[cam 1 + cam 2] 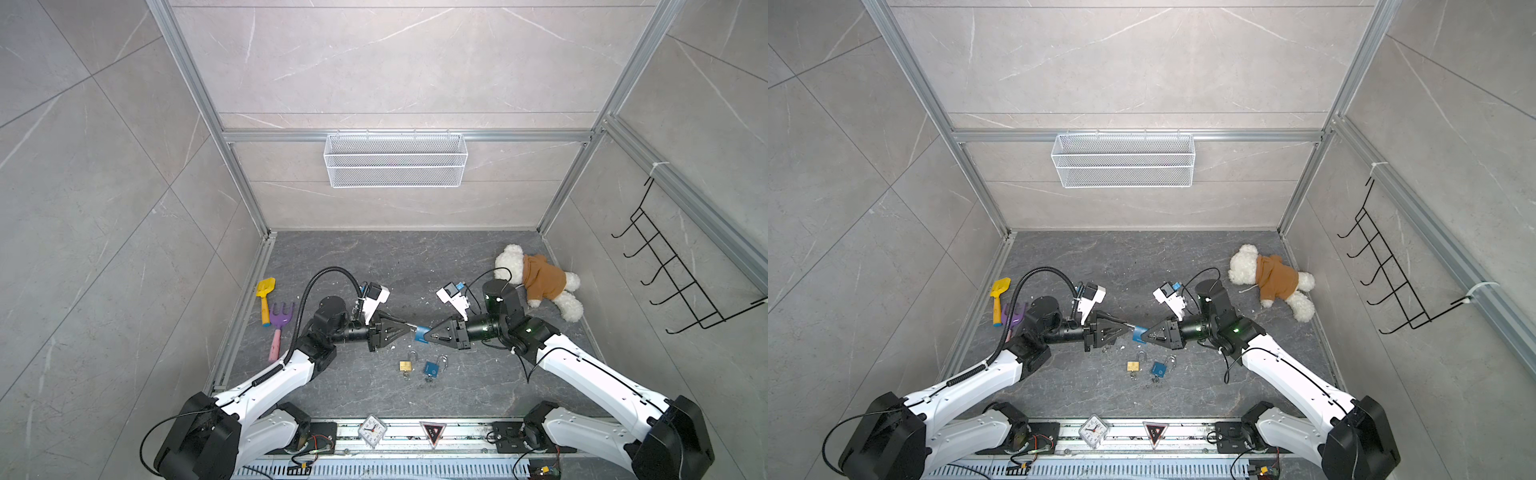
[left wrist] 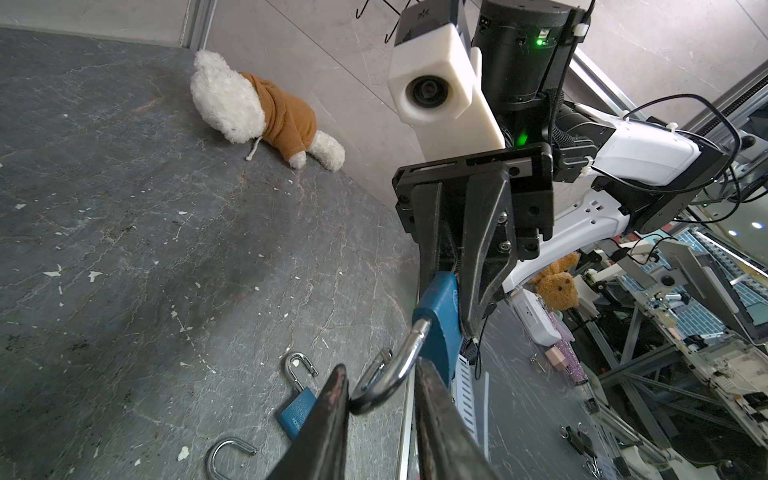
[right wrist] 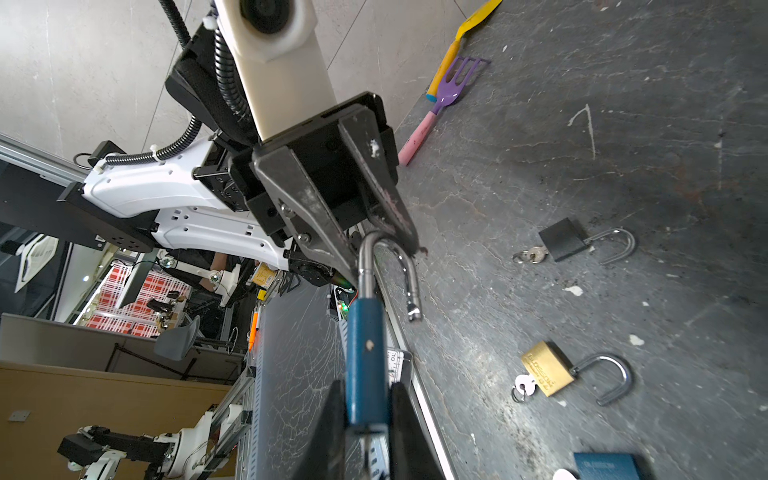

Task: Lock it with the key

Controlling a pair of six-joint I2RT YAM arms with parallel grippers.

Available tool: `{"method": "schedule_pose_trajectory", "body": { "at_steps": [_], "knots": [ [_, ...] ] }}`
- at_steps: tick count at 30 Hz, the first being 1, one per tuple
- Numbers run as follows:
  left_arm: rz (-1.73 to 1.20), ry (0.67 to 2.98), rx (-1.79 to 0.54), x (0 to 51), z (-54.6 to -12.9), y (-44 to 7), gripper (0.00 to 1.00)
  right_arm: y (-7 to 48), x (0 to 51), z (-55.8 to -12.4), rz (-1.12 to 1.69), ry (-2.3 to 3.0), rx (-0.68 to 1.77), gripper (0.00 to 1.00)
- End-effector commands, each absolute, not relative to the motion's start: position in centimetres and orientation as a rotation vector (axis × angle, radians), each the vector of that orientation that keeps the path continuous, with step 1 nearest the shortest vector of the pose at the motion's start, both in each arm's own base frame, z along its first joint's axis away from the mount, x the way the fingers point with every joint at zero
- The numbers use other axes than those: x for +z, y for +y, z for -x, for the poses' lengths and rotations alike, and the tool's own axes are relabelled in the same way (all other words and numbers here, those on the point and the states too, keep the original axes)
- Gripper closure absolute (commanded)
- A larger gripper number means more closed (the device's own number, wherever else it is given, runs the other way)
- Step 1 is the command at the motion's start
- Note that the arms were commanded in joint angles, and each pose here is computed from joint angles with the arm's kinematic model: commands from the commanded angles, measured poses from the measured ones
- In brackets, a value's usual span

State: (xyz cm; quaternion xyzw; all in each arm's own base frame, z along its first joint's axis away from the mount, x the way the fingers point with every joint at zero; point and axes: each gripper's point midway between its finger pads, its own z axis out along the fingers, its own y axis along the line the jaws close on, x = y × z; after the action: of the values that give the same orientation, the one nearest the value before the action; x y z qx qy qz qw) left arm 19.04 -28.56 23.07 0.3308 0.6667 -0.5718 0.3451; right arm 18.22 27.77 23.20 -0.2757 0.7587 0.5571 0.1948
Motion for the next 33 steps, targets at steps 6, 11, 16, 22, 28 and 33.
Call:
{"method": "schedule_pose_trajectory", "body": {
  "at_steps": [6, 11, 16, 22, 28, 33],
  "knots": [
    [-0.883, 1.675, -1.513, 24.0, -18.2, -28.4, 0.79, 27.7, 22.8, -18.8, 0.775, 2.134, 1.523, 1.00],
    [-0.879, 1.682, -1.514, 24.0, -18.1, -28.4, 0.95, 27.7, 23.0, -18.9, 0.773, 2.127, 1.510, 1.00],
    [-0.858, 1.685, -1.531, 24.3, -18.2, -28.3, 1.00, 27.7, 22.8, -19.0, 0.775, 2.127, 1.504, 1.00],
    [-0.867, 1.640, -1.590, 25.6, -17.3, -28.3, 1.00, 27.3, 22.5, -19.4, 0.773, 2.137, 1.431, 1.00],
    [-0.902, 1.610, -1.639, 27.0, -15.9, -28.8, 1.00, 27.1, 22.6, -19.5, 0.778, 2.124, 1.395, 1.00],
    [-0.937, 1.595, -1.656, 27.6, -14.9, -29.6, 1.00, 27.2, 22.9, -19.6, 0.779, 2.106, 1.404, 1.00]
  ]
}}
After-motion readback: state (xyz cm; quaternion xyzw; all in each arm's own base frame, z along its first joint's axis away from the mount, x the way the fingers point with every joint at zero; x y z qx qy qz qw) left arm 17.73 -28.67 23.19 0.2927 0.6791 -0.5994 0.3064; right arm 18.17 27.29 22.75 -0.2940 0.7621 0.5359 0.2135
